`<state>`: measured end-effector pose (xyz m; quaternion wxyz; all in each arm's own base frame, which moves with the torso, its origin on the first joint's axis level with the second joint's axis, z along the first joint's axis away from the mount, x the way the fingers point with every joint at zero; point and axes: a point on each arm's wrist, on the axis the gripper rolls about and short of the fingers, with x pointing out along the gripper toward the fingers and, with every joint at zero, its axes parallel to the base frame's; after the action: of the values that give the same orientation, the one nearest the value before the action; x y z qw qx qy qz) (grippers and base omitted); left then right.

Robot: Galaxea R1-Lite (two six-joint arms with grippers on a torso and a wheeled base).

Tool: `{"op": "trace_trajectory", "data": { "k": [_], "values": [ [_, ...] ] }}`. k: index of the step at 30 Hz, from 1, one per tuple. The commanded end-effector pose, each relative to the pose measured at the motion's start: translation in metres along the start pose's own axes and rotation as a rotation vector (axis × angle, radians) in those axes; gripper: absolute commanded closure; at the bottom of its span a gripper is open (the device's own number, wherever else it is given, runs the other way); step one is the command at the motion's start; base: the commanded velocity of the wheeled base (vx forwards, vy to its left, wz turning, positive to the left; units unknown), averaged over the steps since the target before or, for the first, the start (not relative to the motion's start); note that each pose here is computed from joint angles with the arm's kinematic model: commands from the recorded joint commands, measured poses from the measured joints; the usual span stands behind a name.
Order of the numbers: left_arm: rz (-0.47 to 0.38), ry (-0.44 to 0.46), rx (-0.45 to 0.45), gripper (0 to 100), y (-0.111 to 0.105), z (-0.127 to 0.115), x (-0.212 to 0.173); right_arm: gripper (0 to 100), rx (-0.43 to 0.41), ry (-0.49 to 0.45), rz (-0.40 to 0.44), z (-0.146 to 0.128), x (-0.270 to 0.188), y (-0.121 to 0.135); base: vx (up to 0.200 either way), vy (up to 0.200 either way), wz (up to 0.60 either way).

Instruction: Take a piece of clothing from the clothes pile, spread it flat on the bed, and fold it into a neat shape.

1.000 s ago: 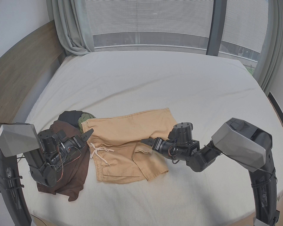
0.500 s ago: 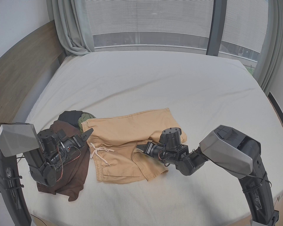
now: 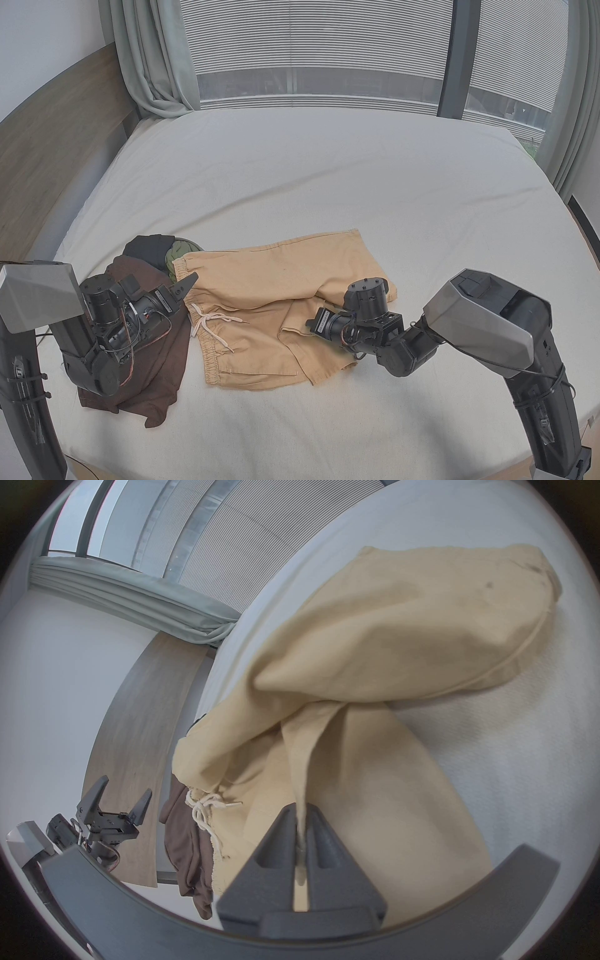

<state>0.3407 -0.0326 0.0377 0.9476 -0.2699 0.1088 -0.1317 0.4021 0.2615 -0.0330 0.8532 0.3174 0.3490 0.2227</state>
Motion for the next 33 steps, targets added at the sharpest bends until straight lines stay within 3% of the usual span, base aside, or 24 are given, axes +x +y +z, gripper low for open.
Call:
{"op": "trace_trajectory", "data": {
  "k": [1, 15, 33],
  "values": [
    [-0.001, 0.002, -0.001, 0, 0.0, -0.001, 0.0, 100, 0.018, -0.033, -0.031, 0.016, -0.024, -0.01, 0.0, 0.0, 0.0],
    [-0.007, 0.01, 0.0, 0, -0.003, -0.003, 0.001, 100, 0.076, -0.156, -0.155, 0.072, -0.065, -0.076, 0.0, 0.0, 0.0],
    [-0.018, 0.02, -0.004, 0, -0.003, -0.004, 0.0, 100, 0.015, -0.23, -0.202, 0.12, -0.075, -0.101, 0.0, 0.0, 0.0]
  ]
}}
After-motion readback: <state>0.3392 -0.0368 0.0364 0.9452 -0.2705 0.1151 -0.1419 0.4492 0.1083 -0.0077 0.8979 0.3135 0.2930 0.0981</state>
